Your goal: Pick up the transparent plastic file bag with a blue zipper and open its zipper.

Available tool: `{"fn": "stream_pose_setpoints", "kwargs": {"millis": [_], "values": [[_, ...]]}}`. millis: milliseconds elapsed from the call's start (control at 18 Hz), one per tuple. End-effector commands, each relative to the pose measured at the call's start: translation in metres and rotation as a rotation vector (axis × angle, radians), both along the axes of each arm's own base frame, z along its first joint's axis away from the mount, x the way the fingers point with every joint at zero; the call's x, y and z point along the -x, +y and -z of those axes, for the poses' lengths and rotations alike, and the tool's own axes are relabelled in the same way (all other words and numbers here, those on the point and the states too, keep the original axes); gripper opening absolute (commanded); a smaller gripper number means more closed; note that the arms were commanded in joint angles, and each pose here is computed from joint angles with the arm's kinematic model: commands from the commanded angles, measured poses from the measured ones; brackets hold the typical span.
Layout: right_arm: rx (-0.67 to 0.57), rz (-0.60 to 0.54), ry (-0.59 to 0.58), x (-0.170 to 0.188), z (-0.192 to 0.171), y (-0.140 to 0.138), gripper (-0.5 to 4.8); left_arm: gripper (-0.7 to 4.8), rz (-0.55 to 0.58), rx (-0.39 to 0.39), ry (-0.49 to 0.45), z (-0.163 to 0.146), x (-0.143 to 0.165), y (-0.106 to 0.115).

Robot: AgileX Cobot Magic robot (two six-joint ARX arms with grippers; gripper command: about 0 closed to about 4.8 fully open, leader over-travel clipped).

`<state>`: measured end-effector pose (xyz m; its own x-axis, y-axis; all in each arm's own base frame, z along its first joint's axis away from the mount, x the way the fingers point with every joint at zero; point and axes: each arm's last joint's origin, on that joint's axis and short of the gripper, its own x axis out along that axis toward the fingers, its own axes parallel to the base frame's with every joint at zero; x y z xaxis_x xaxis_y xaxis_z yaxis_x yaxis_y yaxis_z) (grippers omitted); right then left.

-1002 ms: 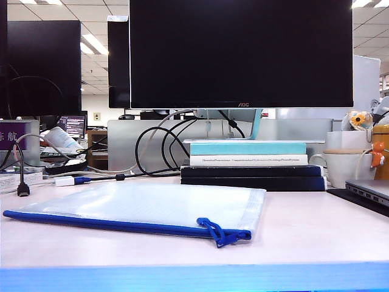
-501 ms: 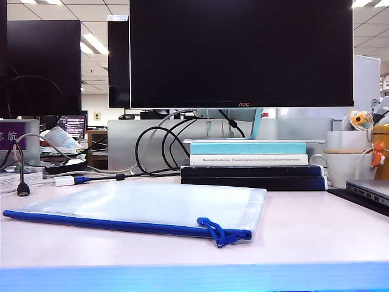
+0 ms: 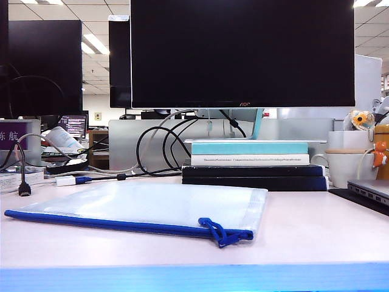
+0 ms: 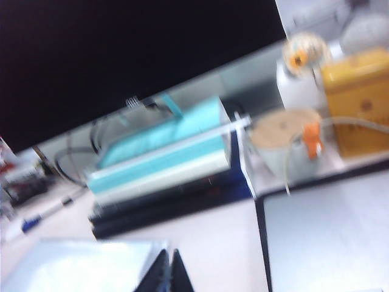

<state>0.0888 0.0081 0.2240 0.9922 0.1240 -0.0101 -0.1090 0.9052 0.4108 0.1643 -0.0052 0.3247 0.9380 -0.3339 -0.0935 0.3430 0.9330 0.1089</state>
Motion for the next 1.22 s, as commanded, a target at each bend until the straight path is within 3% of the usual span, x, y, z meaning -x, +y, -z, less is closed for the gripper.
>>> {"fn": "stream_pose_setpoints", "kwargs": {"millis": [56, 223, 334, 390, 501, 668, 723, 835, 890, 1113, 1224], "values": [[0.02, -0.085, 0.083, -0.021, -0.032, 0.004, -0.08, -0.04, 0.136, -0.088, -0.038, -0.007, -0.009, -0.018], [0.043, -0.183, 0.166, -0.05, -0.052, 0.009, -0.08, -0.04, 0.157, -0.146, -0.027, -0.003, -0.012, -0.036], [0.024, -0.303, 0.252, -0.079, -0.06, 0.014, -0.08, -0.04, 0.197, -0.201, -0.006, 0.003, -0.011, -0.053], [-0.005, -0.421, 0.312, -0.1, -0.061, 0.018, -0.08, -0.04, 0.228, -0.228, 0.005, 0.006, -0.011, -0.065], [-0.064, -0.567, 0.412, -0.132, -0.055, 0.02, -0.08, -0.04, 0.211, -0.297, 0.02, 0.012, -0.01, -0.083], [-0.137, -0.641, 0.533, -0.175, -0.038, 0.017, -0.05, -0.04, 0.233, -0.366, 0.032, 0.019, -0.007, -0.104], [-0.171, -0.669, 0.569, -0.189, -0.029, 0.014, 0.24, -0.04, 0.255, -0.355, 0.038, 0.022, -0.009, -0.11], [-0.247, -0.721, 0.639, -0.21, -0.013, 0.012, 1.44, -0.04, 0.251, -0.312, 0.052, 0.026, -0.016, -0.116], [-0.275, -0.753, 0.669, -0.219, -0.004, 0.012, 1.74, -0.04, 0.245, -0.282, 0.049, 0.028, -0.02, -0.119], [-0.293, -0.754, 0.736, -0.236, 0.023, 0.014, 1.75, 0.02, 0.249, -0.2, -0.006, 0.045, -0.032, -0.128], [-0.282, -0.732, 0.742, -0.241, 0.032, 0.013, 1.76, 0.3, 0.353, -0.184, 0.025, 0.058, -0.037, -0.135]]}}
